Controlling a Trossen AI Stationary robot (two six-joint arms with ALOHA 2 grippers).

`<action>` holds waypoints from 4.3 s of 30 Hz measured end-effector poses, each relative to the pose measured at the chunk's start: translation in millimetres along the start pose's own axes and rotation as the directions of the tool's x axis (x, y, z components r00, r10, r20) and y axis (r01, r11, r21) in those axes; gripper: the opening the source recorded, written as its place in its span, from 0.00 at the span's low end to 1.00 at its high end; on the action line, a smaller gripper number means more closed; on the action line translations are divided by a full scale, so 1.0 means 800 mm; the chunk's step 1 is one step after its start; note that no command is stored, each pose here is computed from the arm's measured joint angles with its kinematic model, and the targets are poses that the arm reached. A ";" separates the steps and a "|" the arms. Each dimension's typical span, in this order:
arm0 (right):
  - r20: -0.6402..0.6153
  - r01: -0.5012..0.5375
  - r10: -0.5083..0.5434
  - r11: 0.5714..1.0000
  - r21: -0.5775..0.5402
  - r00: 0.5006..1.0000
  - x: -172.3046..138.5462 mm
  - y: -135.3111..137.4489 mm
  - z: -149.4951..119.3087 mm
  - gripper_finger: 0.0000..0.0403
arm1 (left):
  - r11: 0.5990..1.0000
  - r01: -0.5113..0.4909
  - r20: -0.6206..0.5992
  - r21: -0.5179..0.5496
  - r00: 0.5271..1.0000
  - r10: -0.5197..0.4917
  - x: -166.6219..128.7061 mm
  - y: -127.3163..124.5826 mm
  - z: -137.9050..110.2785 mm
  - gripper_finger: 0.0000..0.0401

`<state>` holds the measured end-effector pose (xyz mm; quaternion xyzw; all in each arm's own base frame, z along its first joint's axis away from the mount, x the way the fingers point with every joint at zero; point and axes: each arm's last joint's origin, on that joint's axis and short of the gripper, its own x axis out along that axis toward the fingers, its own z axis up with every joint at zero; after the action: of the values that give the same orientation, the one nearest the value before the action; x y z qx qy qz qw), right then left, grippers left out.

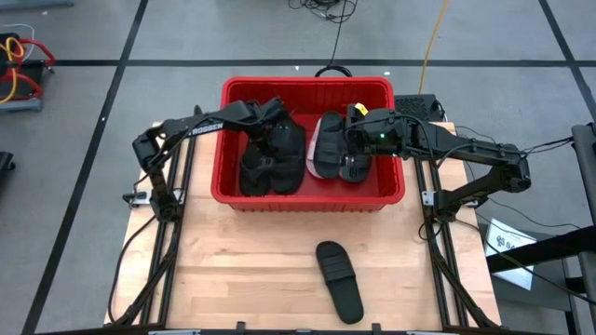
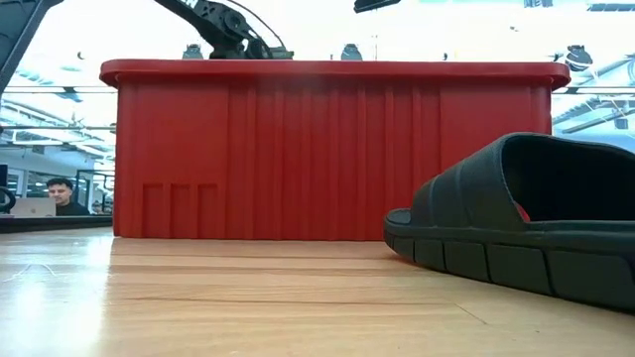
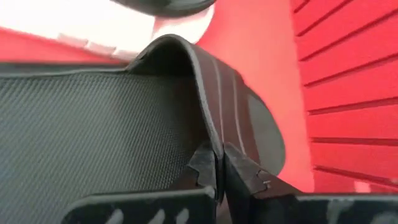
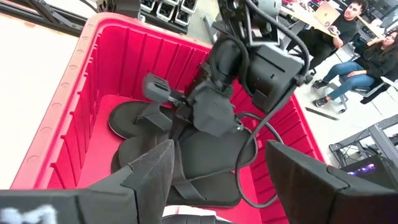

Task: Pick and place slides into bin
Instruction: Put the black slide into the red bin

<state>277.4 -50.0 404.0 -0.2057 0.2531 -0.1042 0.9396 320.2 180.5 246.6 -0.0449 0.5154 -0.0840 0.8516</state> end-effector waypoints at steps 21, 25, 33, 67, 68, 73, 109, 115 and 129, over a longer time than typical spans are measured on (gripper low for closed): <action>0.019 0.014 -0.014 1.000 -0.009 1.000 0.000 -0.001 0.002 0.60 | 0.996 -0.070 -0.017 -0.053 0.997 0.069 0.000 -0.029 0.015 0.01; 0.019 0.014 -0.014 1.000 -0.022 1.000 0.000 -0.001 0.002 0.60 | 0.998 -0.059 -0.021 0.032 0.998 0.059 0.000 -0.030 0.015 0.01; 0.019 0.014 -0.014 1.000 -0.022 1.000 0.000 -0.001 0.002 0.60 | 0.997 0.004 -0.022 0.081 1.000 -0.002 0.008 -0.041 0.015 0.01; 0.045 0.027 -0.026 0.999 -0.017 0.999 0.000 -0.003 0.006 0.60 | 0.944 -0.156 -0.059 0.291 0.982 0.181 0.016 -0.051 0.026 0.13; 0.046 0.027 -0.026 0.999 -0.017 0.999 -0.001 -0.003 0.006 0.60 | 0.943 -0.157 -0.059 0.293 0.982 0.182 0.016 -0.051 0.026 0.15; 0.046 0.027 -0.026 0.999 -0.017 0.999 -0.001 -0.003 0.006 0.60 | 0.938 -0.183 -0.067 0.295 0.975 0.211 0.016 -0.050 0.026 0.24; -0.047 -0.127 0.123 0.987 -0.100 0.991 -0.094 0.035 -0.006 0.60 | 0.948 -0.296 0.092 0.120 0.954 0.286 -0.135 -0.126 0.091 0.35; -0.195 -0.303 0.280 0.948 -0.101 0.940 -0.121 0.069 -0.022 0.60 | 0.959 -0.280 0.244 0.032 0.933 0.265 -0.178 -0.178 0.089 0.34; -0.309 -0.541 0.465 0.806 -0.239 0.829 -0.128 0.162 -0.056 0.60 | 0.956 -0.267 0.378 -0.122 0.878 0.294 -0.209 -0.281 0.079 0.34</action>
<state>179.1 82.0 356.2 -0.2644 0.4215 0.1686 0.8509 278.5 -8.9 458.2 -0.0140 0.3379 0.0681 0.9386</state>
